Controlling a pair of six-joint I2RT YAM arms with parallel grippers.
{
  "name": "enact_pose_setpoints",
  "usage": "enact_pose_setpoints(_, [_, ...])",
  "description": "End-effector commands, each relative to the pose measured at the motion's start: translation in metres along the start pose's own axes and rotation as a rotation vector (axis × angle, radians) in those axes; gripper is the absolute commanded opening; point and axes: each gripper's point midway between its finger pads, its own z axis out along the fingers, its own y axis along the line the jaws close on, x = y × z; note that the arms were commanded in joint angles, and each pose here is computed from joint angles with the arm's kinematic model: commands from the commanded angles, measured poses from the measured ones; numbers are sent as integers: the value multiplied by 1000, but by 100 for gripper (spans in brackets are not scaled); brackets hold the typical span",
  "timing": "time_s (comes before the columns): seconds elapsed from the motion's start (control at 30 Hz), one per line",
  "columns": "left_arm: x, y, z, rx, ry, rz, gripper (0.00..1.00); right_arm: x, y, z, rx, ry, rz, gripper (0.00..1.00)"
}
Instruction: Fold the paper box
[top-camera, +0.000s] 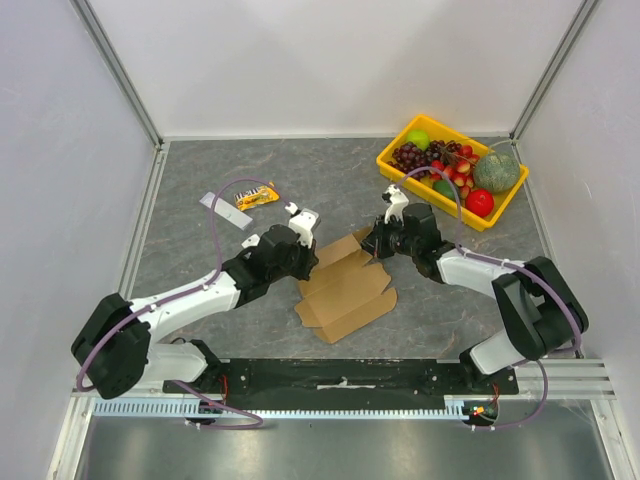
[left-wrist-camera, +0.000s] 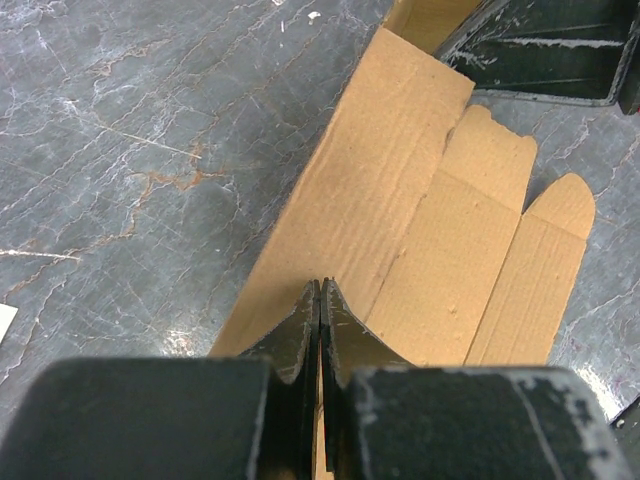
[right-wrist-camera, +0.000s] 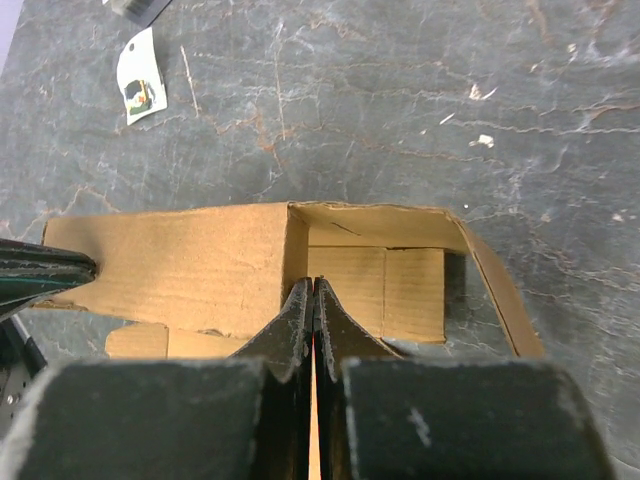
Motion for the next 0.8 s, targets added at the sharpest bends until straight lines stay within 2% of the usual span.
enact_pose_setpoints(0.0, [1, -6, 5, 19, -9, -24, 2, 4, 13, 4, -98, 23, 13, 0])
enact_pose_setpoints(0.47, [1, -10, 6, 21, -10, -22, 2, 12, 16, 7, -169, 48, 56, 0])
enact_pose_setpoints(0.77, [3, -10, 6, 19, -4, -20, 2, 6, -36, 2, 118, 46, -69, 0])
